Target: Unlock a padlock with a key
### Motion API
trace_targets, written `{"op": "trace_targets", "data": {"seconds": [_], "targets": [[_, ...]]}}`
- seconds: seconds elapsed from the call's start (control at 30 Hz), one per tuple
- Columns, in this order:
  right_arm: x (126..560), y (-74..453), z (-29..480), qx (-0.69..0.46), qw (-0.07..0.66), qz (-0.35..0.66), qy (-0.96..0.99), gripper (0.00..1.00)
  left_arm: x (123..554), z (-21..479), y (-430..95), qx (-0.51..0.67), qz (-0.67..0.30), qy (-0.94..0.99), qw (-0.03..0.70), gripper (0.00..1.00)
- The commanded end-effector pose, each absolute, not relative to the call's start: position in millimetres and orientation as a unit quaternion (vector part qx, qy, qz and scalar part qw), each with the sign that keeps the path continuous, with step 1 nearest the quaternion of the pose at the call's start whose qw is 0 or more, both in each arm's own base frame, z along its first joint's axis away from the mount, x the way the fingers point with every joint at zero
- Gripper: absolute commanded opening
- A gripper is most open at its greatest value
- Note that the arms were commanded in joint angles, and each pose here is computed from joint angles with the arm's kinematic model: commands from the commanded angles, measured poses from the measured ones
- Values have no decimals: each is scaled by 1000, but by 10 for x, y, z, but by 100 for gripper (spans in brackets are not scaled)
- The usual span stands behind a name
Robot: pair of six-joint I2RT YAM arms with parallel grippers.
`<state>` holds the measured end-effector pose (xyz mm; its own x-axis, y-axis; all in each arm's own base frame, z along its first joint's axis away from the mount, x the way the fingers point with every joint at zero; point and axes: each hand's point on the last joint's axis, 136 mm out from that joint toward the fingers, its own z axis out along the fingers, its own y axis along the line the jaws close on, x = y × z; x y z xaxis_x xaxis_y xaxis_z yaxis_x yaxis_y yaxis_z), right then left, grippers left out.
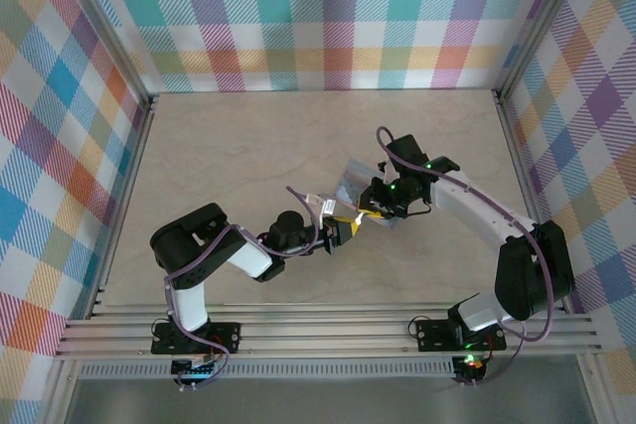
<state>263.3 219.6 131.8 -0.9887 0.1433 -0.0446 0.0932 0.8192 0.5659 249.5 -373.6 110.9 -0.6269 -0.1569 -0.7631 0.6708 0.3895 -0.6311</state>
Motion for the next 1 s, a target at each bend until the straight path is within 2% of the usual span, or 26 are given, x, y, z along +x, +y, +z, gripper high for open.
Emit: {"op": "trace_targets", "data": {"seconds": [0.0, 0.33, 0.7, 0.83, 0.97], "targets": [[2531, 2283, 1413, 52, 25, 322, 945, 0, 2506, 1571, -3860, 188, -550, 682, 443, 0], [2473, 2240, 1403, 36, 27, 315, 948, 0, 2498, 1771, -3823, 206, -598, 658, 408, 0], [2432, 2300, 1477, 23, 21, 336, 941, 0, 2569, 1727, -3855, 211, -633, 655, 355, 0], [2430, 2313, 1477, 25, 17, 340, 940, 0, 2590, 1724, -3863, 207, -631, 657, 358, 0], [2427, 2318, 1449, 33, 8, 338, 940, 0, 2626, 1689, -3835, 198, -606, 664, 390, 0]]}}
